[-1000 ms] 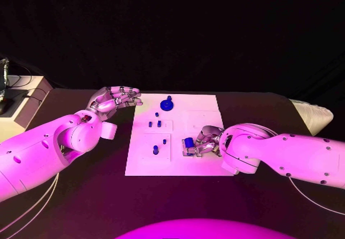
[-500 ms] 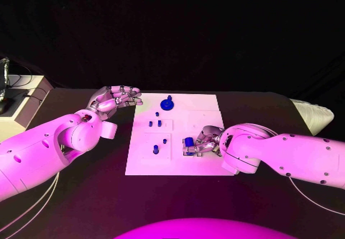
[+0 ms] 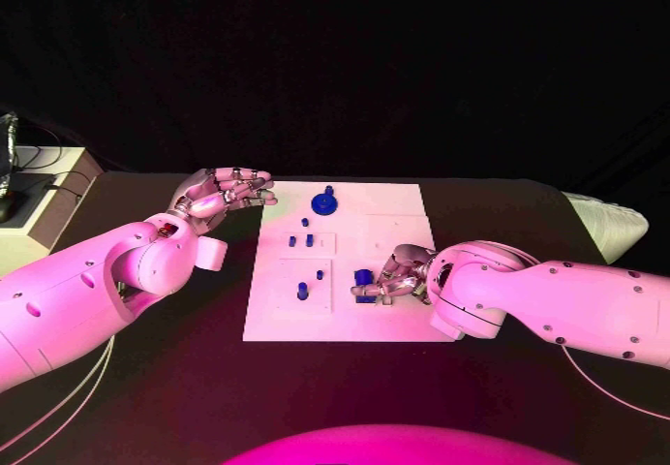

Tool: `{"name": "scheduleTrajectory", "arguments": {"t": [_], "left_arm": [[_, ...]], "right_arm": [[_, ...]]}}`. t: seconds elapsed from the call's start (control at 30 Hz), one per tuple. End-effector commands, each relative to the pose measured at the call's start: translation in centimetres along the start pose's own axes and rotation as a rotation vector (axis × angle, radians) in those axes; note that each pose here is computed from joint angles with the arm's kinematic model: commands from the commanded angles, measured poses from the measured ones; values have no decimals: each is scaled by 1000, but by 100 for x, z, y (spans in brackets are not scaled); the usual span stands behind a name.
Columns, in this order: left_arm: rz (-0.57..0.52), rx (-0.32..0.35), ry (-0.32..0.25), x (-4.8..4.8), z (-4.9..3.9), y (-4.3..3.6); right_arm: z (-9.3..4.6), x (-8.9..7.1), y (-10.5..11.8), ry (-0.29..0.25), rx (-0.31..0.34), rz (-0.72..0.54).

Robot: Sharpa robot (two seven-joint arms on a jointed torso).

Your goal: Assemble the parts on the task board

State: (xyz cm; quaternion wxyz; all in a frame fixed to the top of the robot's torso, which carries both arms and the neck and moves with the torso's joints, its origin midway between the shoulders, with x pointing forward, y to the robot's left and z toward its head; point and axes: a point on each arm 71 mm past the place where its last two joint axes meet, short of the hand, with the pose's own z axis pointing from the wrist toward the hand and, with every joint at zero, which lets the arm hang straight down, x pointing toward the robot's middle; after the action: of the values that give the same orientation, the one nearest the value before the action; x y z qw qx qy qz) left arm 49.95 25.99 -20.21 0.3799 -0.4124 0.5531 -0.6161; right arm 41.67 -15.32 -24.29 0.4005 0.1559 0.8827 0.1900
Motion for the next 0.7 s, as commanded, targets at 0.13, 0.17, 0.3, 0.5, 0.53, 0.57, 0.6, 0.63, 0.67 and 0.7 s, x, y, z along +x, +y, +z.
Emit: {"name": "scheduleTrajectory", "arguments": {"t": [0.13,0.17,0.3,0.5,0.53,0.57,0.6,0.63,0.67,0.7], "left_arm": [[-8,6,11,13,2,-8],[-8,7,11,13,2,-8],[-8,6,11,13,2,-8],[-8,6,10,10,1,-8],[-8,6,10,10,1,-8],[-8,6,10,9,2,-8],[-8,6,10,9,2,-7],[-8,6,10,9,2,-7],[-8,6,10,9,2,-7],[-8,6,10,9,2,-7]], "right_arm": [[-14,-10,30,-20,-41,10],[-15,-13,28,-22,-43,11],[-29,-29,17,-28,-64,15],[-65,-49,-4,-26,-107,23],[-66,-49,-4,-25,-109,24],[-79,-52,-8,-22,-122,28],[-82,-53,-9,-22,-125,30],[-90,-54,-10,-19,-135,33],[-98,-55,-11,-16,-143,37],[-107,-56,-13,-13,-151,40]]}}
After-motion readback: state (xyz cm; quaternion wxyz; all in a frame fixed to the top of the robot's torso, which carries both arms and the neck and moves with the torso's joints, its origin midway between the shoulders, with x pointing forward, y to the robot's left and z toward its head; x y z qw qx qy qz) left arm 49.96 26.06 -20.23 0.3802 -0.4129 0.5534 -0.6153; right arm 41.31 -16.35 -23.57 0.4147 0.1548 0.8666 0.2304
